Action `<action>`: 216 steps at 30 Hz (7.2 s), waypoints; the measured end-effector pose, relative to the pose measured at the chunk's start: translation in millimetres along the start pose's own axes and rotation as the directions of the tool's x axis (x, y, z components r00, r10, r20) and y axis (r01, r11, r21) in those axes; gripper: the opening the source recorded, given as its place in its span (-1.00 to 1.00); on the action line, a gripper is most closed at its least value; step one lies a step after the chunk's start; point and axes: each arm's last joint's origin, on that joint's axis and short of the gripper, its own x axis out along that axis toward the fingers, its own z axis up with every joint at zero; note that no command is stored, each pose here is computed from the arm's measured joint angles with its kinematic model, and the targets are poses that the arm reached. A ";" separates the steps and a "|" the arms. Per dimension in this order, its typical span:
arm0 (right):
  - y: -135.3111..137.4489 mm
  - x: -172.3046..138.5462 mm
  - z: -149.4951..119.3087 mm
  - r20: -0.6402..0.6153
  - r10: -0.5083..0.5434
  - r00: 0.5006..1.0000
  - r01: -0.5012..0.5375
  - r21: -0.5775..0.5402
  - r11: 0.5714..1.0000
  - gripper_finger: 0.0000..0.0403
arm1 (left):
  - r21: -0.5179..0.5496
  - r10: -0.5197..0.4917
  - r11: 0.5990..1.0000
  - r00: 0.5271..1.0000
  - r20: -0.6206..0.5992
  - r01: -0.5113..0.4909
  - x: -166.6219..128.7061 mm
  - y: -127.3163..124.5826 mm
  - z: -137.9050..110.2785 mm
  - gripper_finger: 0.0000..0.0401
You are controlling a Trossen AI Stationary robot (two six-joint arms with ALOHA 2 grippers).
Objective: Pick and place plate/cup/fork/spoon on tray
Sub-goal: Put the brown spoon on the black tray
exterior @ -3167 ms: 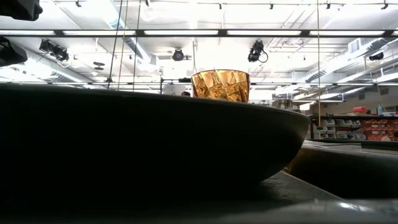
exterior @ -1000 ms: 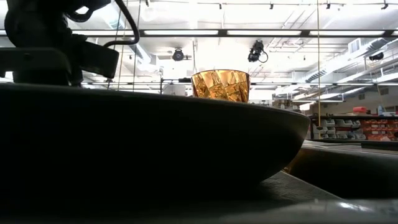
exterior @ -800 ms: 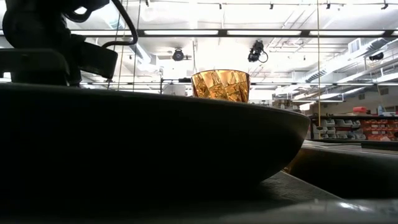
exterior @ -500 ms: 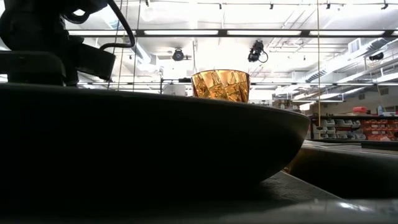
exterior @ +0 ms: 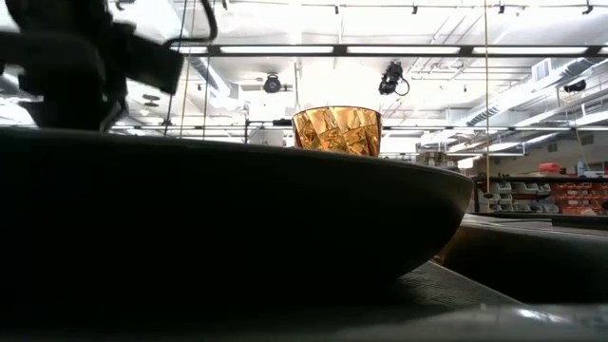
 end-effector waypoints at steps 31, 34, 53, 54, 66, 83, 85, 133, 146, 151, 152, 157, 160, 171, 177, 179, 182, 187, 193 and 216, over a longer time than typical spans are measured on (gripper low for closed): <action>79.7 110.3 -125.4 -0.699 0.163 0.697 0.139 0.354 0.925 -0.03 | 0.154 -0.153 0.978 0.987 0.053 0.144 -39.8 -37.5 -8.7 -0.88; 92.8 108.7 -133.7 -0.718 0.175 0.674 0.176 0.386 0.905 -0.04 | 0.158 -0.143 0.978 0.989 0.048 0.134 -39.4 -36.5 -9.0 -0.88; 182.6 133.8 -131.0 -0.841 0.039 0.540 0.378 0.283 0.881 -0.05 | 0.265 -0.022 0.964 0.998 0.061 0.005 -34.8 -19.0 2.6 -0.88; 185.5 134.4 -130.2 -0.837 0.043 0.545 0.386 0.296 0.874 -0.05 | 0.264 -0.013 0.965 0.998 0.055 -0.002 -34.5 -17.5 3.0 -0.88; 195.9 126.7 -135.7 -0.813 0.020 0.582 0.497 0.376 0.782 -0.05 | 0.265 0.002 0.964 1.000 0.008 -0.004 -31.5 -7.1 11.6 -0.88; 191.7 124.5 -151.2 -0.865 -0.006 0.501 0.483 0.274 0.832 -0.05 | 0.253 -0.006 0.967 1.000 -0.008 0.007 -30.6 -4.9 14.1 -0.88; 190.8 122.2 -152.0 -0.872 -0.021 0.489 0.475 0.246 0.845 -0.05 | 0.254 -0.006 0.967 1.000 -0.009 0.008 -30.6 -5.0 13.9 -0.88; 145.1 103.4 -152.2 -0.837 0.018 0.546 0.314 0.224 0.923 -0.19 | 0.223 -0.023 0.974 1.000 -0.012 0.025 -32.1 -10.2 8.6 -0.88; 131.6 101.5 -177.1 -0.770 0.149 0.620 0.271 0.389 0.880 -0.19 | 0.222 -0.023 0.975 1.000 -0.012 0.026 -32.1 -10.2 8.6 -0.88; 132.1 101.5 -178.6 -0.785 0.161 0.599 0.261 0.382 0.887 -0.19 | 0.197 -0.023 0.980 1.000 -0.012 0.025 -32.0 -10.1 8.7 -0.88; 132.5 101.5 -179.5 -0.790 0.166 0.590 0.260 0.380 0.888 -0.19 | 0.198 -0.024 0.980 1.000 -0.012 0.026 -32.1 -10.3 8.5 -0.88; 134.0 103.6 -185.0 -0.814 0.172 0.555 0.257 0.365 0.895 -0.24 | 0.207 -0.027 0.978 1.000 -0.011 0.029 -32.7 -12.2 6.3 -0.88; 134.0 103.5 -185.8 -0.817 0.170 0.551 0.251 0.357 0.900 -0.32 | 0.207 -0.032 0.978 0.999 -0.013 0.034 -32.8 -12.6 6.2 -0.88; 132.1 104.1 -182.8 -0.842 0.159 0.516 0.239 0.319 0.917 -0.75 | 0.199 -0.036 0.979 0.999 -0.013 0.038 -32.8 -12.8 6.4 -0.88; 132.6 102.9 -178.8 -0.857 0.151 0.493 0.235 0.298 0.925 -0.75 | 0.198 -0.038 0.979 0.999 -0.010 0.040 -32.8 -13.1 6.6 -0.88; 132.3 102.0 -177.8 -0.866 0.150 0.477 0.236 0.291 0.927 -0.75 | 0.199 -0.039 0.979 0.999 -0.011 0.040 -32.8 -13.2 6.5 -0.88; 130.1 97.3 -176.3 -0.891 0.120 0.438 0.248 0.248 0.937 -0.75 | 0.198 -0.039 0.979 0.999 -0.010 0.041 -32.8 -13.3 6.6 -0.88; 127.2 91.3 -166.2 -0.899 0.051 0.434 0.273 0.186 0.944 -0.75 | 0.196 -0.051 0.979 0.999 -0.001 0.050 -32.8 -14.4 7.4 -0.88; 130.1 88.8 -138.2 -0.841 0.011 0.542 0.243 0.169 0.955 -0.76 | 0.202 -0.083 0.976 0.996 0.023 0.077 -33.1 -17.5 9.9 -0.88; 84.0 81.6 -16.1 -0.213 -0.247 0.945 0.255 0.010 0.967 -0.75 | 0.380 -0.308 0.922 0.726 0.615 0.070 -61.1 -62.0 43.1 -0.69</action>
